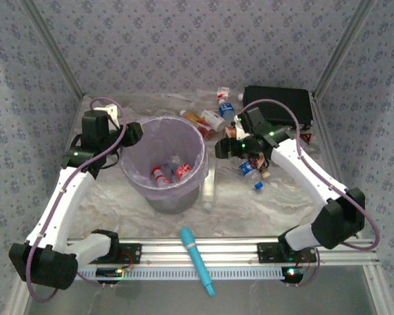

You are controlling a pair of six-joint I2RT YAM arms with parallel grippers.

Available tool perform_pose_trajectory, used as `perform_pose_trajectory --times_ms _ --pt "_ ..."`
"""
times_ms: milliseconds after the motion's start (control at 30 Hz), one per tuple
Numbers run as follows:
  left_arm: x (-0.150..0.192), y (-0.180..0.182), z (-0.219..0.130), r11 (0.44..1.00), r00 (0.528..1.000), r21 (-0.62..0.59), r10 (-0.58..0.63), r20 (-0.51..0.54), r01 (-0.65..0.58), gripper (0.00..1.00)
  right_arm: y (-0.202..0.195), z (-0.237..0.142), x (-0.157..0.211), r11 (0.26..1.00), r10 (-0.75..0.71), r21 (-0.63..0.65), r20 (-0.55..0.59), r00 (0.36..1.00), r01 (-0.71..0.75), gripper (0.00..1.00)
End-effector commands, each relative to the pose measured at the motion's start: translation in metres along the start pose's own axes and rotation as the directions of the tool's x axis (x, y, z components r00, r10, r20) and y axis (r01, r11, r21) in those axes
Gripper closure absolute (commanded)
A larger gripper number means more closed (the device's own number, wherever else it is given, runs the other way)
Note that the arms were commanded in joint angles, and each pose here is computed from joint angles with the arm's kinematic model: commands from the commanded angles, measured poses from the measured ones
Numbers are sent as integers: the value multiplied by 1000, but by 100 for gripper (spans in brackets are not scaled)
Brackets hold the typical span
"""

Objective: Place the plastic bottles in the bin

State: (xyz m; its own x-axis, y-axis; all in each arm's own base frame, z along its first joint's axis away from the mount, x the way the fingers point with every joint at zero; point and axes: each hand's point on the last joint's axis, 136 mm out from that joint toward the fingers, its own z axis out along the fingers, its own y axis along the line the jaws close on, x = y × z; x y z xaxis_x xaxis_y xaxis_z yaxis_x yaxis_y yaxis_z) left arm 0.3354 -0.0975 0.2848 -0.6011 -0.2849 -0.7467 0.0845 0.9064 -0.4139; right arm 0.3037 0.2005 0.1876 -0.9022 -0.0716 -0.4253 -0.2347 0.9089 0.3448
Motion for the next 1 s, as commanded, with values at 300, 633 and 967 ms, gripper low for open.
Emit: perform_pose_trajectory --times_ms 300,633,967 --pt "7 3 4 1000 1000 -23 -5 -30 4 45 14 100 23 979 178 -76 -112 978 -187 9" --pt "5 3 3 1000 1000 -27 -2 -25 1 45 8 137 28 976 200 -52 -157 967 -210 8" --pt "5 4 2 1000 1000 -29 -5 -25 4 45 -1 153 37 977 209 -7 -188 960 -214 17"
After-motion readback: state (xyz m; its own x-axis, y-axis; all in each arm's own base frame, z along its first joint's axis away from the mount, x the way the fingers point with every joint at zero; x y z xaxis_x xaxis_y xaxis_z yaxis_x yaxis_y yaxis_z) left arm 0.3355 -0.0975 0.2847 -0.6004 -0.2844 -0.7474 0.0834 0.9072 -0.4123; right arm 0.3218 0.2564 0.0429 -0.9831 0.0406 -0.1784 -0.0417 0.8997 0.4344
